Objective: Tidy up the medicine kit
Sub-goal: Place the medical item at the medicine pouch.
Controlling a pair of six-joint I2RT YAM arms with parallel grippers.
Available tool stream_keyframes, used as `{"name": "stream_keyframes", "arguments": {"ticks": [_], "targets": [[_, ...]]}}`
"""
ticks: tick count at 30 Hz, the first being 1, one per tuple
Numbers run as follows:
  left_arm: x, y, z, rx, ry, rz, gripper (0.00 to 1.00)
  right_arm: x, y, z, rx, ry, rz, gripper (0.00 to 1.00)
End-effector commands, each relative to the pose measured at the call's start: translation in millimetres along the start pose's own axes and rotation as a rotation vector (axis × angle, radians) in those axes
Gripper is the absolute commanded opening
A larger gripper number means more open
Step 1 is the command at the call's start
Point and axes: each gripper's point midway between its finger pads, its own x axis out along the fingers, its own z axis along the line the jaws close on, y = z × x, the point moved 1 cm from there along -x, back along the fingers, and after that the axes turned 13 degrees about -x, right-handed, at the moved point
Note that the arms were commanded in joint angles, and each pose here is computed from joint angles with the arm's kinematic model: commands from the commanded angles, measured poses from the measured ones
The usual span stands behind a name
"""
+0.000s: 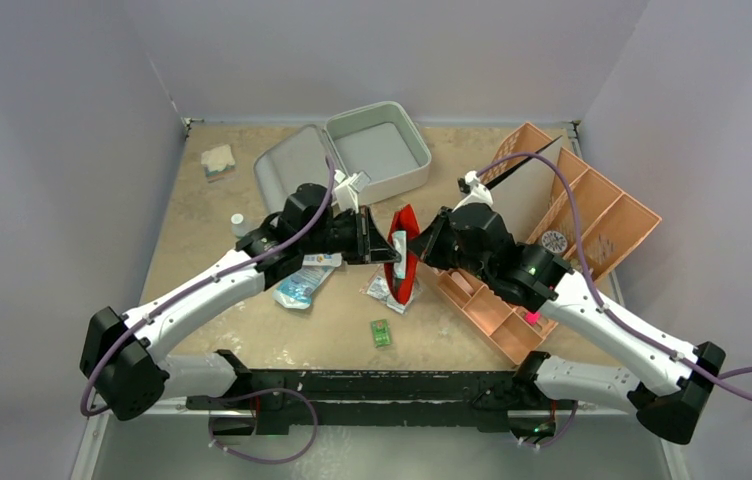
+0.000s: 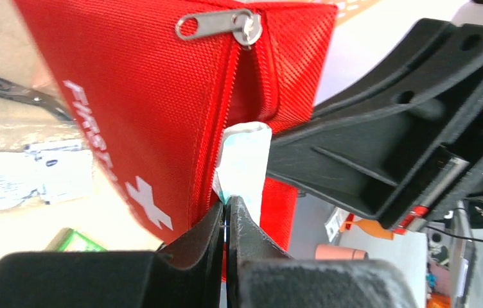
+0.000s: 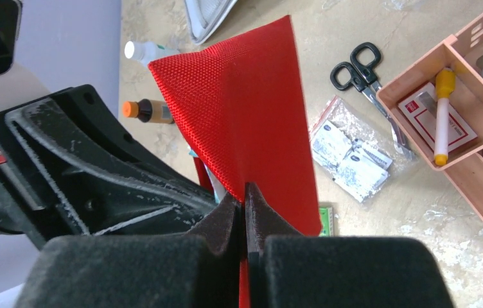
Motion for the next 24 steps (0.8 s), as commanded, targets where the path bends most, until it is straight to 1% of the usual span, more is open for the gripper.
{"name": "stream_keyframes", "arguments": {"ticks": [1,4,11,14,16,21,24], "targets": [[0.2,-10.0,8.5,0.058,-0.078,-0.047,0.00,-2.7,-4.4,9.6,0.008,-0.043,-0.010,0.00],[-1.1,-12.1,14.1,0.064,-0.119,-0.056,0.00,-3.6,-6.0,10.1,0.006,-0.046,-0.017,0.00],[1.5,-12.8,17.3,0.065,-0.132,-0.056,0.00,1.5,-3.1,13.2,0.004,-0.055,-0.001,0.00],[1.1,-8.2,9.8,0.069,-0.095,-0.027,0.15,2.7,-0.7,10.0,0.003,-0.045,0.001,0.00],[-2.7,-7.3,2.2,0.081,-0.073,-0.021,0.22,3.0,0.0,7.0,0.001,-0.034,-0.002,0.00],[-14.5,-5.8,-19.4,0.134,-0.013,-0.010,0.30,4.9,0.1,7.1,-0.016,-0.031,0.001,0.00],[-22.8,-5.4,-28.1,0.176,0.003,-0.008,0.33,5.4,3.2,8.1,-0.039,-0.043,0.016,0.00]]}}
